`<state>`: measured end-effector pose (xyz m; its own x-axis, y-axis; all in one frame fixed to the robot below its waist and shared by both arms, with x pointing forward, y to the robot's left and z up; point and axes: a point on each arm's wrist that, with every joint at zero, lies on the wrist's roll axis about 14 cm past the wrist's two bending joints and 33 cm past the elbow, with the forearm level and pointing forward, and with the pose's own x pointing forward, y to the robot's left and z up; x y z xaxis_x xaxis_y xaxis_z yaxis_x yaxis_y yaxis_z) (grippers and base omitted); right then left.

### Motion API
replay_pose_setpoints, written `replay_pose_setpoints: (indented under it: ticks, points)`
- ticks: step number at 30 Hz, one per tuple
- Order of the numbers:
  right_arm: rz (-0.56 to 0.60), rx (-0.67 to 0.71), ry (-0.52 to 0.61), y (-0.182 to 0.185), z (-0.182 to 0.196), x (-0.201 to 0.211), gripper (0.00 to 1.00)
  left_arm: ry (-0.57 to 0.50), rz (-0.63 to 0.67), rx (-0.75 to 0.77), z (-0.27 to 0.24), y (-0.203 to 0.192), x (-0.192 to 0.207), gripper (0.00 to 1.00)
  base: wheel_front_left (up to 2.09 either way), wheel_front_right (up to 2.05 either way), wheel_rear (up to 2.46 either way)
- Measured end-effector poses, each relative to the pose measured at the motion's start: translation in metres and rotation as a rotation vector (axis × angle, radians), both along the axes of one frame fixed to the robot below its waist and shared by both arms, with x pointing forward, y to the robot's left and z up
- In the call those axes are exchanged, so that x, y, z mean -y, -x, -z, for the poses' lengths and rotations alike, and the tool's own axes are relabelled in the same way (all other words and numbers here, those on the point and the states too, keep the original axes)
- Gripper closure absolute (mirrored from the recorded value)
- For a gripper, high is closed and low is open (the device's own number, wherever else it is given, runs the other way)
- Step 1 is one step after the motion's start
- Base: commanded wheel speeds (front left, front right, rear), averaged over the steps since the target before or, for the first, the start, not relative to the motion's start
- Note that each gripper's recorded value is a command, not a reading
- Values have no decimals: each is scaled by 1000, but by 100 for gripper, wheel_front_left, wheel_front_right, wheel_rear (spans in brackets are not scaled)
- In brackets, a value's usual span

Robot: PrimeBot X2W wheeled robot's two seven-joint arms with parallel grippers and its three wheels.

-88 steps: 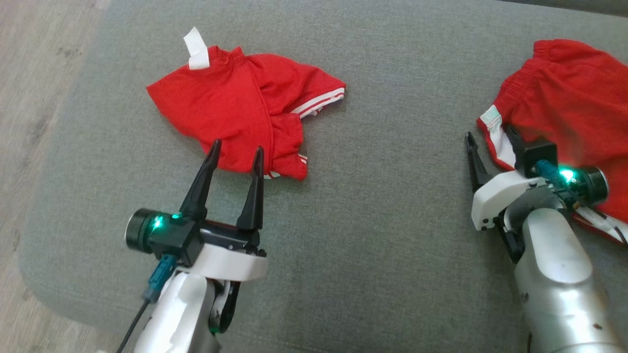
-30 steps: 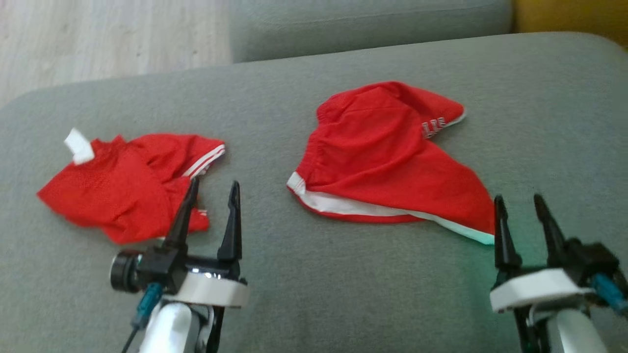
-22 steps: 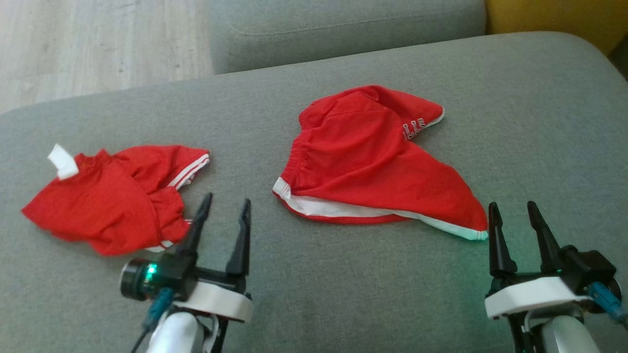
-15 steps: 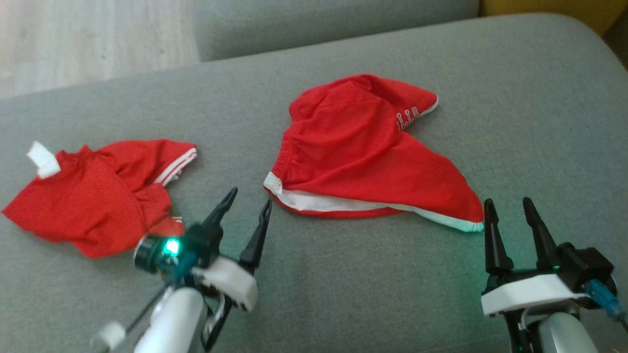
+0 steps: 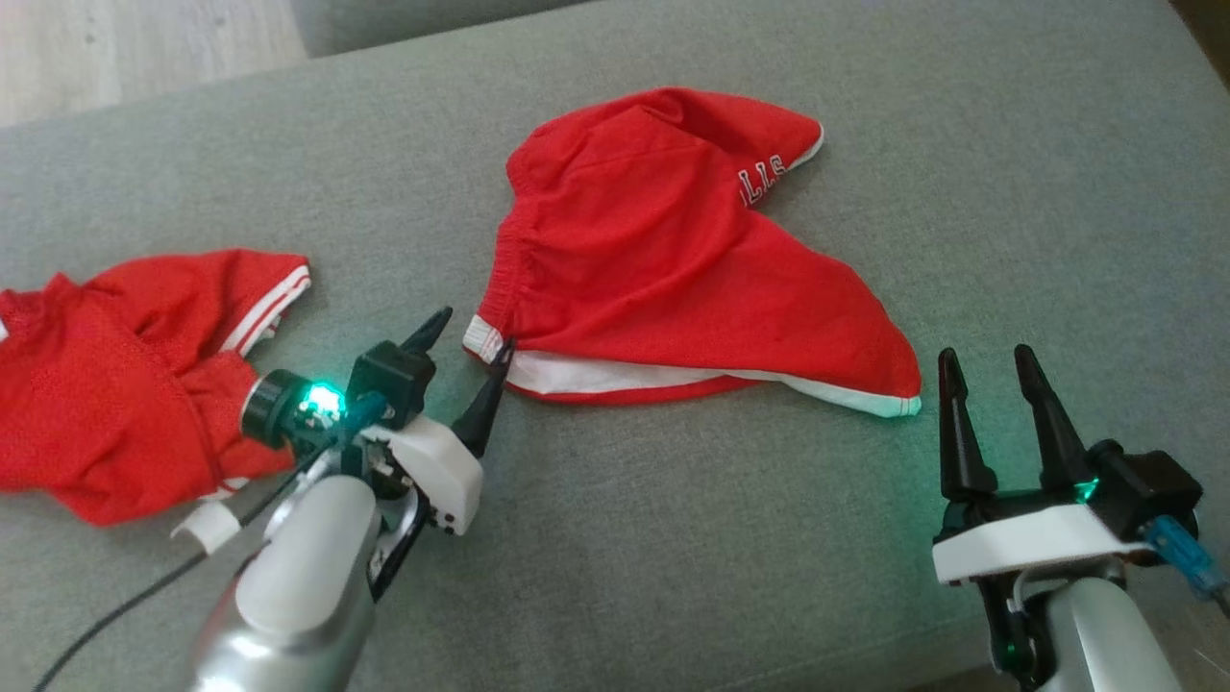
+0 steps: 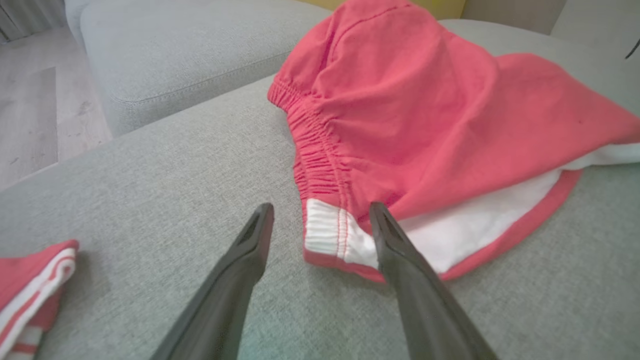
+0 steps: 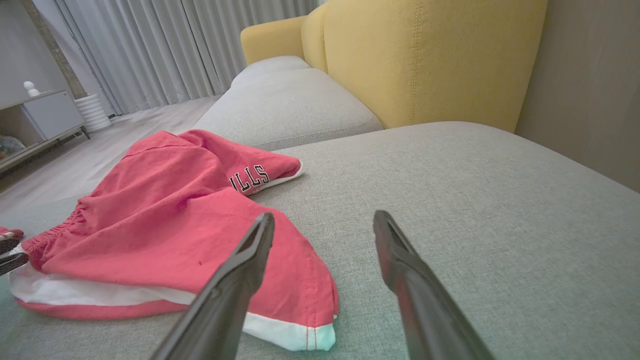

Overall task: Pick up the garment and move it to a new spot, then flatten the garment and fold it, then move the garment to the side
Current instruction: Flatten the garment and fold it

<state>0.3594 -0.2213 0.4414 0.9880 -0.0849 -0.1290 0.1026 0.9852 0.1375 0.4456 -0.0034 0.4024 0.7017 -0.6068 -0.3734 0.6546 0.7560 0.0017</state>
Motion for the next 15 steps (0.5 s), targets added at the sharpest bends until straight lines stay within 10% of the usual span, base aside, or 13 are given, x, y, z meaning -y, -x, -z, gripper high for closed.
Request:
replay_pose_setpoints:
  ticks: [8, 9, 10, 15]
  points:
    - [19, -4, 5, 1, 1, 6, 0, -32, 39, -33, 11, 0, 4, 0, 0, 0, 0]
    - [19, -2, 5, 1, 0, 6, 0, -33, 42, -39, 12, 1, 4, 33, 0, 0, 0]
    - [19, -1, 5, 1, 0, 6, 0, -33, 45, -43, 13, 3, 5, 95, 0, 0, 0]
    - [11, -16, 13, 4, 4, 5, 0, -19, 46, -43, 10, 6, 6, 100, 0, 0, 0]
